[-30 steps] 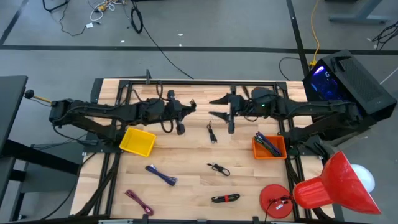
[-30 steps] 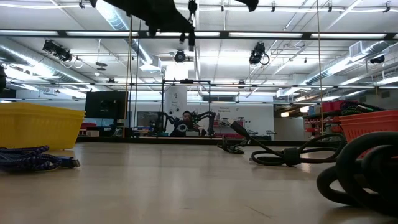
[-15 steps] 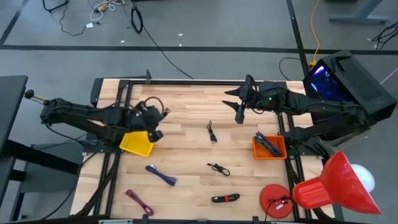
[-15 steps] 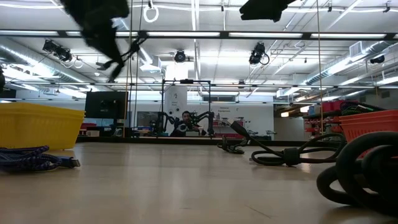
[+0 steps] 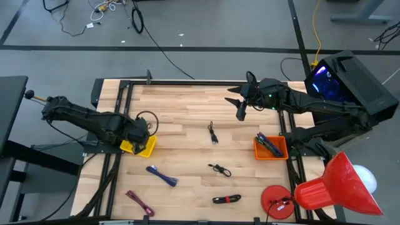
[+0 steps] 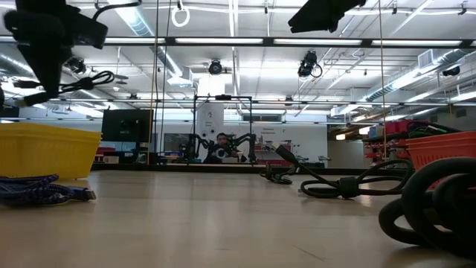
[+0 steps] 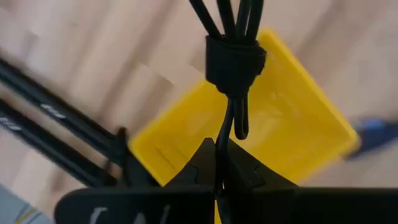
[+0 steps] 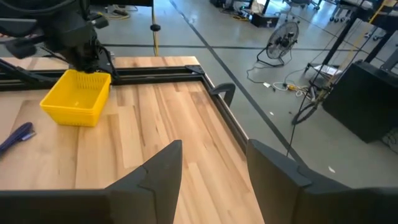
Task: Pick & Place USB Port
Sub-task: Put the black charger cable into the yellow basket
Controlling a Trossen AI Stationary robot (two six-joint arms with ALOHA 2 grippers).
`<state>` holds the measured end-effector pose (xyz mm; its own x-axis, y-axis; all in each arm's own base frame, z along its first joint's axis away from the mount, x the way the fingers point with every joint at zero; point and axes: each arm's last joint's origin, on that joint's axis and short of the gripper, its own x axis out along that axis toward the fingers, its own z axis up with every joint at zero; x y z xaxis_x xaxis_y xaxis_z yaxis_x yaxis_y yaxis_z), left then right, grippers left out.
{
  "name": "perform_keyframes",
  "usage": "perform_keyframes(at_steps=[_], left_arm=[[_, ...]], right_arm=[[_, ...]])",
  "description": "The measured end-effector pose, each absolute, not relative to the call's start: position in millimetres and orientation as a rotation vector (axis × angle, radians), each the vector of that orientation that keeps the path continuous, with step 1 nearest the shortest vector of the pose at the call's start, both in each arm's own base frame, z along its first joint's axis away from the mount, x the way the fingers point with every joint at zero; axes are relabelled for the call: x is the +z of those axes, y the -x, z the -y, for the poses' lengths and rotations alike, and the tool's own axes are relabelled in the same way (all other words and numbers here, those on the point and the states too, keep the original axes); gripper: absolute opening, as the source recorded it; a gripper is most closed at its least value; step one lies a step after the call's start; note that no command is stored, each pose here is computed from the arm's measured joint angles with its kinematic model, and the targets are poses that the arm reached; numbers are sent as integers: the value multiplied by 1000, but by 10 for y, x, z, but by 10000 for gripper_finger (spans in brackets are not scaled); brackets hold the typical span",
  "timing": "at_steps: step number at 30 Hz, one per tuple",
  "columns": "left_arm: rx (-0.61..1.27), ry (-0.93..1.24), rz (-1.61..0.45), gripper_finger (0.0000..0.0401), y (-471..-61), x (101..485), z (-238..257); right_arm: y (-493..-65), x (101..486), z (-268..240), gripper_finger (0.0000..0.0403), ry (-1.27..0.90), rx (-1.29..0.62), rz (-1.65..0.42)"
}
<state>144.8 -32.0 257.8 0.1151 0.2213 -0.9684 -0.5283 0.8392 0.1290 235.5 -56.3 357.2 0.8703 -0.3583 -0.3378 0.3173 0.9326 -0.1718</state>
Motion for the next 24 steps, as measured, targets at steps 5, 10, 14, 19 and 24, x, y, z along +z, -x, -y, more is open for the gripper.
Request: perform_keyframes(at_steps=[5, 10, 14, 19, 24], left_arm=[[482, 283, -1424, 10, -1442, 2549, 411], [484, 256, -1522, 10, -1478, 2467, 447], [484, 211, -1580, 10, -1535, 2388, 467], [471, 149, -1648, 10, -1608, 2298, 491], [455, 116, -1673, 10, -1624, 2266, 496]], right_arm=[[-2355, 3566, 562, 180, 103, -331, -376], [-2355, 3559, 555, 180, 93, -311, -380], [-2357, 3558, 549, 180, 85, -292, -379], [-2358, 3549, 540, 180, 75, -278, -385], [-2350, 3527, 538, 180, 59, -279, -407]])
